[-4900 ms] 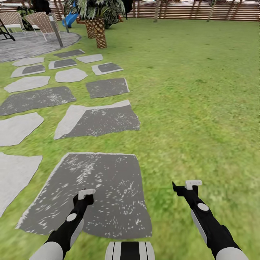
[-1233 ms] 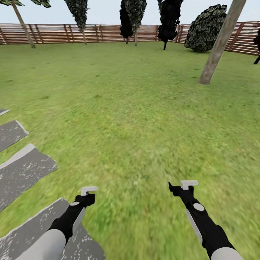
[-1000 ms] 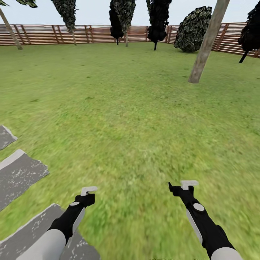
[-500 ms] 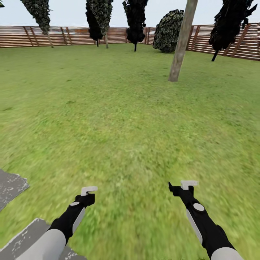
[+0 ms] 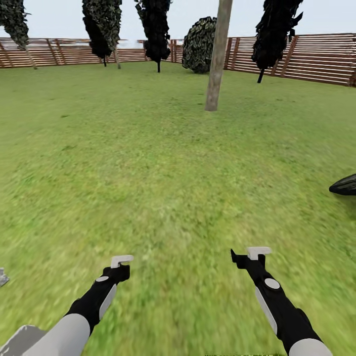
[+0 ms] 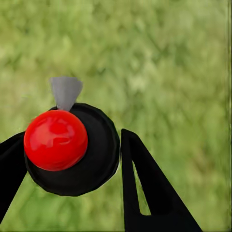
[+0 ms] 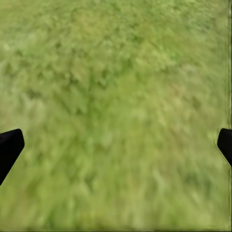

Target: In the garden, pick up the pesticide atomizer on the floor and spray pesticide onto both trees until each tree trunk is fully covered.

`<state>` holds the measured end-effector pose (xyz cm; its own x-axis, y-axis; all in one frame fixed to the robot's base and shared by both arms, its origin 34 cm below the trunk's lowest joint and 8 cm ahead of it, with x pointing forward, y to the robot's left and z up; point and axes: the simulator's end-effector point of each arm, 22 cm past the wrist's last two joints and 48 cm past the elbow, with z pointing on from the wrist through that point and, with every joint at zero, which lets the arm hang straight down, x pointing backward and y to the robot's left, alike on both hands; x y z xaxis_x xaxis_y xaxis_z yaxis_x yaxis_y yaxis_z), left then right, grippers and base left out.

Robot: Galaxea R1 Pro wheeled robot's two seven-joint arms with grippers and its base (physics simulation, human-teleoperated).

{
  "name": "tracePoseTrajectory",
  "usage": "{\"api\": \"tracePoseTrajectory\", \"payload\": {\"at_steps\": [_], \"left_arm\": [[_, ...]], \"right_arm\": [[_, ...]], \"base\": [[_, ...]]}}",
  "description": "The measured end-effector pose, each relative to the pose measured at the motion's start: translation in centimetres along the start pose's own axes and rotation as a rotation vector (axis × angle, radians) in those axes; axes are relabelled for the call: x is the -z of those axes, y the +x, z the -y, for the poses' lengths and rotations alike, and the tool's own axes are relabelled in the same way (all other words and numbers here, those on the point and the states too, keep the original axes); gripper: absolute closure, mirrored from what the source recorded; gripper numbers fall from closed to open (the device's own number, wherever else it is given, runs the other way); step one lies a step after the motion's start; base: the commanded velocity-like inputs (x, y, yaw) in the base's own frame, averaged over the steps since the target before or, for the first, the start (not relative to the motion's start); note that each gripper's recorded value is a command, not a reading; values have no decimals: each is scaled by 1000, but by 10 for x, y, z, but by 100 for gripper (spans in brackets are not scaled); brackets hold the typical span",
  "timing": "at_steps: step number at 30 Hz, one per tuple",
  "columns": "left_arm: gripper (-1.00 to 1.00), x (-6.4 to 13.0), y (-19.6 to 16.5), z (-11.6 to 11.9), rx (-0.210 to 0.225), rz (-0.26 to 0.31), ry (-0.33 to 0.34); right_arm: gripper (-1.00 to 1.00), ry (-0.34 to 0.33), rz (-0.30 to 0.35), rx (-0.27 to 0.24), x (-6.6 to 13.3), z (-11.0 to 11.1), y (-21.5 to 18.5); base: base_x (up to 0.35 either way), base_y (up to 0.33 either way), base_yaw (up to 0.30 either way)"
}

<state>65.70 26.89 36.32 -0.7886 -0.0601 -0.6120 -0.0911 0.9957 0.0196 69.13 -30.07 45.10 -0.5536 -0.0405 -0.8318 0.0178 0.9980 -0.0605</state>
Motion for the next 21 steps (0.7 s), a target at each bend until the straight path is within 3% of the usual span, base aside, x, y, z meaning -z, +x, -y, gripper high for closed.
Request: {"api": "tracePoseTrajectory", "payload": {"at_steps": [21], "left_arm": [[100,3,-6,-1,0,11,-1]], "right_arm": [[-100,0,11,-1,2,0,-7]], "base": [[0,0,-300]]}}
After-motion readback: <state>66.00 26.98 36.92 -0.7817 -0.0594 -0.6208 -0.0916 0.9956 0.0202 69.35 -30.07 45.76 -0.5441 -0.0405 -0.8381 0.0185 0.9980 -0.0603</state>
